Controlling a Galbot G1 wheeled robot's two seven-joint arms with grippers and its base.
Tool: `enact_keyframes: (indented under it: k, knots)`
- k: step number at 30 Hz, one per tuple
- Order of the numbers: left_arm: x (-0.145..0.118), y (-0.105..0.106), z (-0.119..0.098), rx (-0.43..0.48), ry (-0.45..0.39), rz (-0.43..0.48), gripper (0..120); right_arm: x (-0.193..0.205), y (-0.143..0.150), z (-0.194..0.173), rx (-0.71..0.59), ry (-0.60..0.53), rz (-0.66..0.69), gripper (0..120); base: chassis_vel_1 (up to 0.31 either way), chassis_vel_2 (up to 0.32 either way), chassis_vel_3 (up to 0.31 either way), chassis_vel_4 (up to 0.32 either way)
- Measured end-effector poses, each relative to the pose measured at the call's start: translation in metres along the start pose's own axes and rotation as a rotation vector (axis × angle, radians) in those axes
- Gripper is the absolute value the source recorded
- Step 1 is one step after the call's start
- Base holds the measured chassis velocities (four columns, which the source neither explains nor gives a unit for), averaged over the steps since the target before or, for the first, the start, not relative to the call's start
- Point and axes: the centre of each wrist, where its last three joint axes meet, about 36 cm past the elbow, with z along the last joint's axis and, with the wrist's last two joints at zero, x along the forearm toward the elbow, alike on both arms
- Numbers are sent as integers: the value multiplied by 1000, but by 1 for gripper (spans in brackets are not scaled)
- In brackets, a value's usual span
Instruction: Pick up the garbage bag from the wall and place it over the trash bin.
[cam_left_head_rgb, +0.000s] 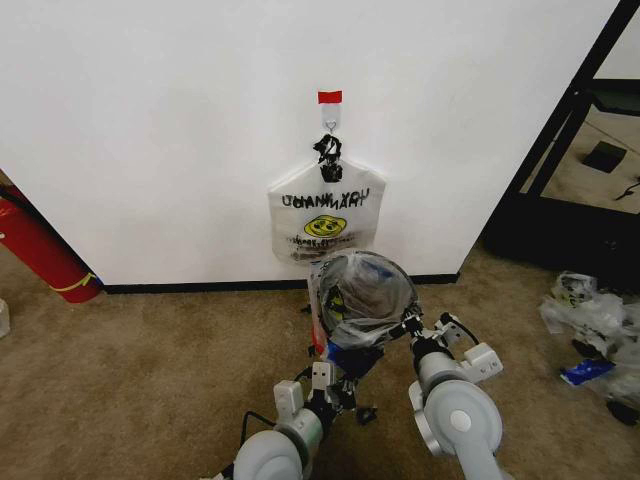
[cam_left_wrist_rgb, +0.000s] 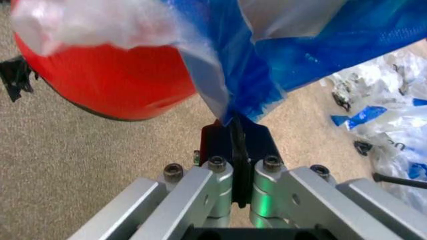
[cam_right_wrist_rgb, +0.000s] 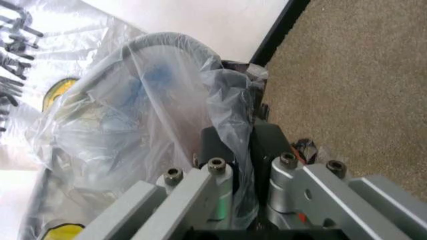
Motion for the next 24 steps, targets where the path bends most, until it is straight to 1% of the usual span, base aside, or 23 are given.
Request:
enact_keyframes:
  k: [9,14,17,18,19,20,23,24]
  knots:
    - [-15,-14,21,7,23,11,0,-1,2,1,-1,-4,-4,2,0,0,0,0]
    - [-10,-17,21,0,32,25,0,-2,0,5,3,-2,2,2,0,0,0,0]
    - [0,-15,19,-23,42,24,11,-4,0,5,1,-6,3,2,0,0,0,0]
    - [0,-15,19,-23,42,24,11,-4,0,5,1,-6,3,2,0,0,0,0]
    - [4,-14,18,-40,42,20,15,-5,0,4,2,-9,3,2,0,0,0,0]
    - [11,-12,18,-74,46,9,21,-7,-1,3,3,-15,3,2,0,0,0,0]
    - [31,-4,19,-160,54,-16,32,-13,-3,-2,7,-32,9,2,0,0,0,0]
    - [36,-2,19,-173,53,-20,36,-14,-4,-3,7,-36,10,2,0,0,0,0]
